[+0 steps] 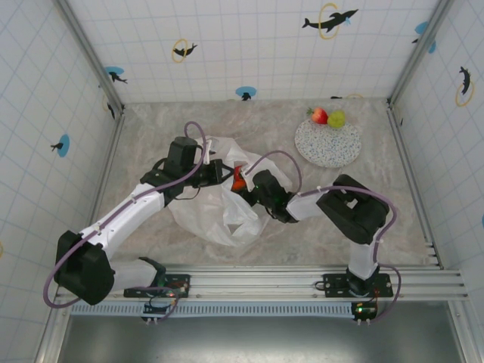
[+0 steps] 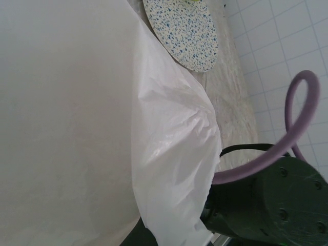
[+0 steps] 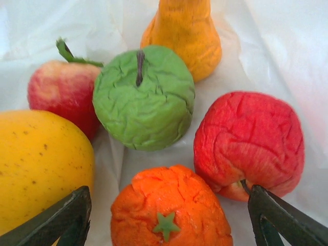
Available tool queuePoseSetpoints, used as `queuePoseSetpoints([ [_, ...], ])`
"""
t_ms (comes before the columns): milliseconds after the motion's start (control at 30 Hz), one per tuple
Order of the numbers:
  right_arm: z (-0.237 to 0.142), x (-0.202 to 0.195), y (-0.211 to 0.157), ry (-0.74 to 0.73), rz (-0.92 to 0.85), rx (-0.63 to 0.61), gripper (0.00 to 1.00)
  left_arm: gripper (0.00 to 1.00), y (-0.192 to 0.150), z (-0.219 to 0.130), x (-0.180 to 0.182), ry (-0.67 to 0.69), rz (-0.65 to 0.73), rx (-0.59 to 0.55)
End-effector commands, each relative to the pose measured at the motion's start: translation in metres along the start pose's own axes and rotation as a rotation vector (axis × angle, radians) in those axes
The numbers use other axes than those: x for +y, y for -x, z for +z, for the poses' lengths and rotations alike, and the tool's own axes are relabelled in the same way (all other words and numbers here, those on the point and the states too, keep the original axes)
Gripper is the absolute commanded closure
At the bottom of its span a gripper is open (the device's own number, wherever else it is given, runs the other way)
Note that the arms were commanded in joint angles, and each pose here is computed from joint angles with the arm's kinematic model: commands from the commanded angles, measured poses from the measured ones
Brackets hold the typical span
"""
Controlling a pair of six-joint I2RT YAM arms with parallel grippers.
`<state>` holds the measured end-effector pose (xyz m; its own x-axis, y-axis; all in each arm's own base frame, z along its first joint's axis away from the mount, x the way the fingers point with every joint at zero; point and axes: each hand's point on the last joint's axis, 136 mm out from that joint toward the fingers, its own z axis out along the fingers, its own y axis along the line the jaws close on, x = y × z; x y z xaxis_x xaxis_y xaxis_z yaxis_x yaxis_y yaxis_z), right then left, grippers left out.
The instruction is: Place the fruits into the plastic bag
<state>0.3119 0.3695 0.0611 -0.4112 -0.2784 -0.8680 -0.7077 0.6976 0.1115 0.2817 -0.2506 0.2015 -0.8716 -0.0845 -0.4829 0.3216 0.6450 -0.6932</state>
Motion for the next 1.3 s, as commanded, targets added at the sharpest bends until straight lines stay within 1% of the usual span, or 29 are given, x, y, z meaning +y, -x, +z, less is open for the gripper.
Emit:
queuePoseSetpoints([
  [0,-0.021,0.003,0.018,0.002,0.002,-0.043,0.17,1.00,0.012,-0.003,-0.010,-0.031,0.036,-0.024],
  [167,-0.043,0.004,0.011,0.016,-0.012,-0.006,0.14,1.00,0.013,-0.003,-0.009,-0.020,0.037,-0.031],
  [300,-0.064,0.005,0.000,0.029,-0.041,0.038,0.14,1.00,0.014,-0.003,-0.006,-0.005,0.038,-0.041],
  [433,-0.089,0.008,-0.008,0.073,-0.081,0.088,0.16,1.00,0.015,-0.003,-0.001,0.017,0.039,-0.051],
  [633,-0.128,0.016,-0.007,0.171,-0.119,0.175,0.18,1.00,0.016,-0.003,0.004,0.040,0.038,-0.067],
  [733,-0.146,0.017,0.002,0.205,-0.120,0.192,0.18,1.00,0.016,-0.004,0.005,0.045,0.034,-0.073],
  [833,-0.164,0.016,0.021,0.220,-0.114,0.170,0.19,1.00,0.016,-0.004,0.006,0.045,0.031,-0.081],
  [1000,-0.189,0.005,0.064,0.187,-0.082,0.059,0.18,1.00,0.015,-0.003,0.006,0.040,0.022,-0.081],
  [1133,-0.200,-0.021,0.092,0.102,-0.009,-0.023,0.16,1.00,0.014,-0.003,0.005,0.026,0.008,-0.079],
  [1267,-0.207,-0.053,0.113,0.002,0.098,-0.090,0.14,1.00,0.012,-0.004,0.006,0.031,-0.004,-0.081],
])
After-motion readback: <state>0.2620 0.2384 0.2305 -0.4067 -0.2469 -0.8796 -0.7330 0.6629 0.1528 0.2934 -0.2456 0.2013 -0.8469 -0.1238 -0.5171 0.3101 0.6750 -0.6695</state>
